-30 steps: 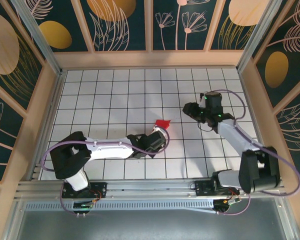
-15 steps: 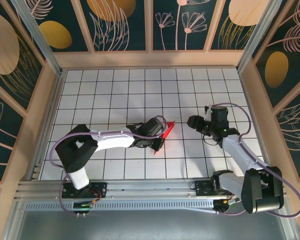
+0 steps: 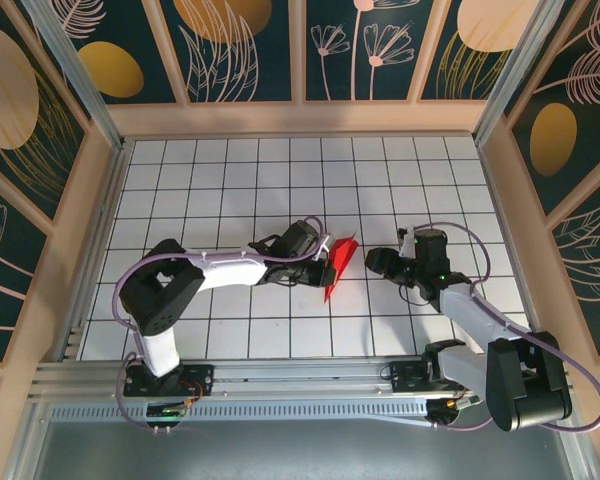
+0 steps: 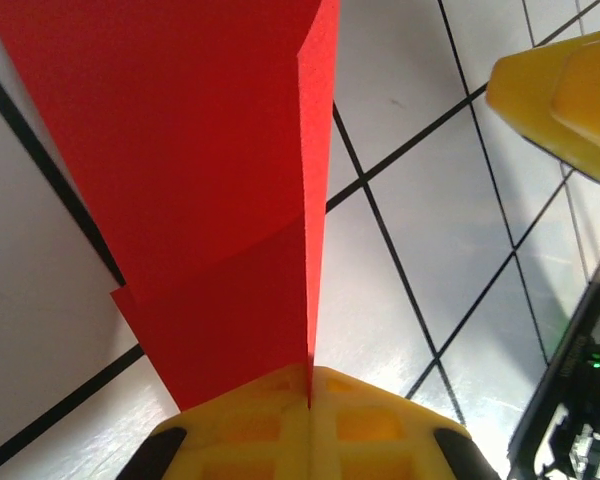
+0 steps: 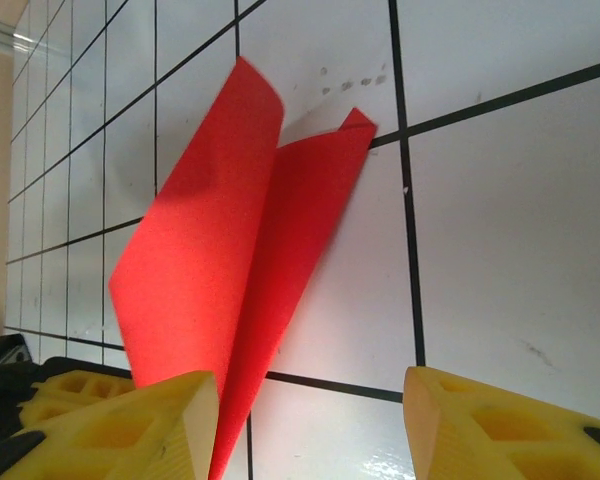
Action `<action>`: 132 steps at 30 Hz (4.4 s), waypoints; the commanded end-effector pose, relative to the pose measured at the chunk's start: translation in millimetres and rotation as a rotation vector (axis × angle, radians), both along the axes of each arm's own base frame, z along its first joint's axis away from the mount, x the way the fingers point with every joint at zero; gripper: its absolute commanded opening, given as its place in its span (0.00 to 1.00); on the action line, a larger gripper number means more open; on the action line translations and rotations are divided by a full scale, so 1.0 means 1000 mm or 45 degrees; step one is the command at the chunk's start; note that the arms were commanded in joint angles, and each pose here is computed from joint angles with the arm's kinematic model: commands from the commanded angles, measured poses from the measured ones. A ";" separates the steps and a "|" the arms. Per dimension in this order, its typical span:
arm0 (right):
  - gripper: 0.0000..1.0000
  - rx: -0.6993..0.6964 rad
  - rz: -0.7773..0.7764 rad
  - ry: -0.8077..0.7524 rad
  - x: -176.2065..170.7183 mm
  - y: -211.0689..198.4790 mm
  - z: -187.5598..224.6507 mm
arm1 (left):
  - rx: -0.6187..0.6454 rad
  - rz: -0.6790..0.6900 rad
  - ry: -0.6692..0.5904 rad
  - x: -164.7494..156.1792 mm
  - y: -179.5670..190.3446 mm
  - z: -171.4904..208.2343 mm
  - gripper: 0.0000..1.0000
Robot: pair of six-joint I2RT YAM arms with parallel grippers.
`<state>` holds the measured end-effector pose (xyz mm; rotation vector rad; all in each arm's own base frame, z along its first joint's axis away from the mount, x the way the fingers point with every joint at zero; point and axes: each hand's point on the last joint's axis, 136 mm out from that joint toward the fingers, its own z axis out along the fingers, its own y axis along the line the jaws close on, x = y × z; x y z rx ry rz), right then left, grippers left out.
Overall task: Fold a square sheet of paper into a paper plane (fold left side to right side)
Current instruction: Fold the wing for the fifth time at the center of the table.
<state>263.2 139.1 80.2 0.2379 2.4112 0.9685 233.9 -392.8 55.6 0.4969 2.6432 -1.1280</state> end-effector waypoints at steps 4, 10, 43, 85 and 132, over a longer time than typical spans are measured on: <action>0.52 0.060 -0.021 -0.060 0.004 0.010 0.007 | -0.088 -0.011 0.112 -0.006 -0.010 -0.008 0.00; 0.51 0.060 -0.035 -0.045 0.004 0.013 0.002 | -0.168 -0.001 0.152 -0.002 -0.017 -0.006 0.00; 0.42 0.143 -0.104 0.070 0.025 0.043 -0.028 | -0.357 0.057 0.321 0.001 -0.015 -0.020 0.00; 0.39 -0.013 -0.076 0.270 0.023 0.053 -0.074 | -0.345 0.116 0.246 0.016 -0.002 -0.009 0.25; 0.39 -0.026 -0.050 0.282 0.024 0.060 -0.076 | -0.169 0.166 0.229 0.038 0.003 -0.054 0.03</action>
